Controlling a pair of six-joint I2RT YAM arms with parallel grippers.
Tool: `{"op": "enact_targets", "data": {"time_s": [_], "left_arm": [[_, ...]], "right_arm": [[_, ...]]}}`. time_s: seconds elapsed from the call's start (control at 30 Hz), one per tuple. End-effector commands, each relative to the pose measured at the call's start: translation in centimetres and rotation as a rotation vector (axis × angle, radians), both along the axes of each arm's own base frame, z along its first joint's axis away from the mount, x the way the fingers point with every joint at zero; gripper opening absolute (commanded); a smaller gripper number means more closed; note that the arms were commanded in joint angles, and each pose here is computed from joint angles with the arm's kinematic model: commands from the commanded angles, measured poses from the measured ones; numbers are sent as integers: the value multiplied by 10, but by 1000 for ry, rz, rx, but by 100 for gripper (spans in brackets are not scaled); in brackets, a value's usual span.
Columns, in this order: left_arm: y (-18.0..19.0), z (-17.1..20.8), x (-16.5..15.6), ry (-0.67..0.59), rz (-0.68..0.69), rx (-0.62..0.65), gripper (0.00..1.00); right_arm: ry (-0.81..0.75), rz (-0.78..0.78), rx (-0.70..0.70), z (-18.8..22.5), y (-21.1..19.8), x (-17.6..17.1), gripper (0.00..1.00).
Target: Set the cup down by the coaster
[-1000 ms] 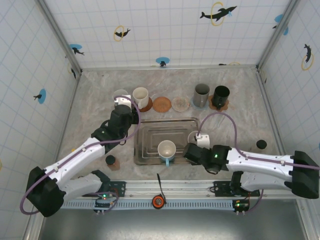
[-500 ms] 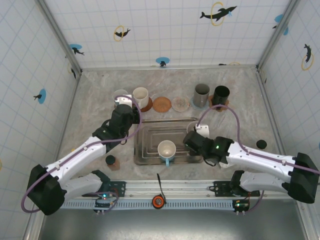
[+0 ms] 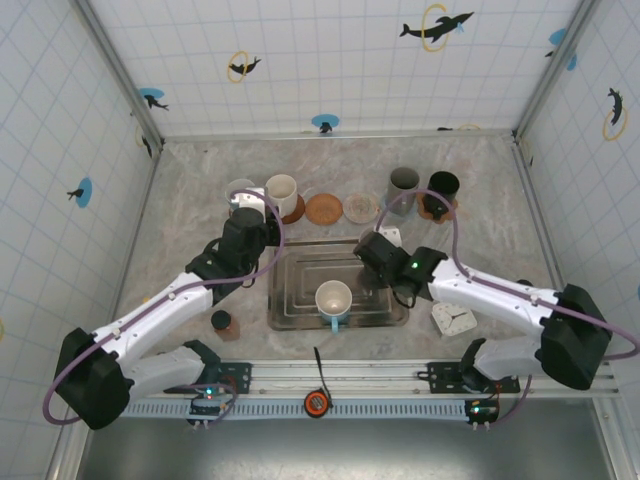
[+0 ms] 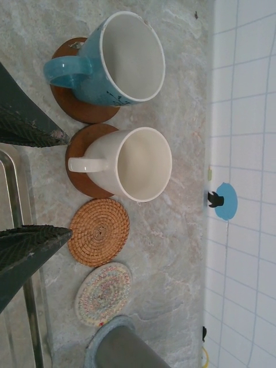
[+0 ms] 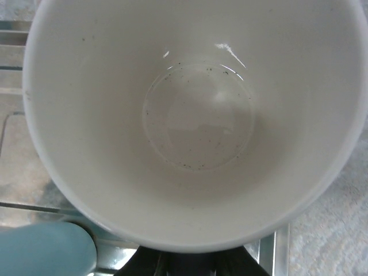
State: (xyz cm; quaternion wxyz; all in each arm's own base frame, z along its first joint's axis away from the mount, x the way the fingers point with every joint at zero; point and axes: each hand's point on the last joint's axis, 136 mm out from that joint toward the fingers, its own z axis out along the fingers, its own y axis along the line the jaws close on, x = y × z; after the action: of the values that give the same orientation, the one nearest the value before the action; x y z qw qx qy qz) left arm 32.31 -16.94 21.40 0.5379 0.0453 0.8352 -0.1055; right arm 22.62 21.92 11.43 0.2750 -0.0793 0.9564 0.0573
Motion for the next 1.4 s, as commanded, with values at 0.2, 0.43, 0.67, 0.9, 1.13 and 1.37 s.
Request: {"op": "enact_targets", "data": {"time_s": [0.2, 0.43, 0.67, 0.9, 1.13, 1.37], "left_arm": [[-4, 14, 4, -39, -15, 11, 38], [-1, 12, 4, -32, 2, 24, 38], [0, 13, 4, -31, 10, 19, 38], [1, 13, 4, -28, 12, 25, 38], [4, 12, 4, -30, 21, 35, 39], [4, 12, 4, -30, 22, 37, 38]], "right_arm": [[-68, 32, 59, 22, 31, 51, 0], [-82, 54, 47, 24, 44, 76, 0], [-112, 33, 110, 29, 57, 107, 0], [-98, 36, 101, 26, 65, 142, 0], [-90, 38, 77, 25, 63, 165, 0], [-76, 33, 49, 19, 59, 178, 0]]}}
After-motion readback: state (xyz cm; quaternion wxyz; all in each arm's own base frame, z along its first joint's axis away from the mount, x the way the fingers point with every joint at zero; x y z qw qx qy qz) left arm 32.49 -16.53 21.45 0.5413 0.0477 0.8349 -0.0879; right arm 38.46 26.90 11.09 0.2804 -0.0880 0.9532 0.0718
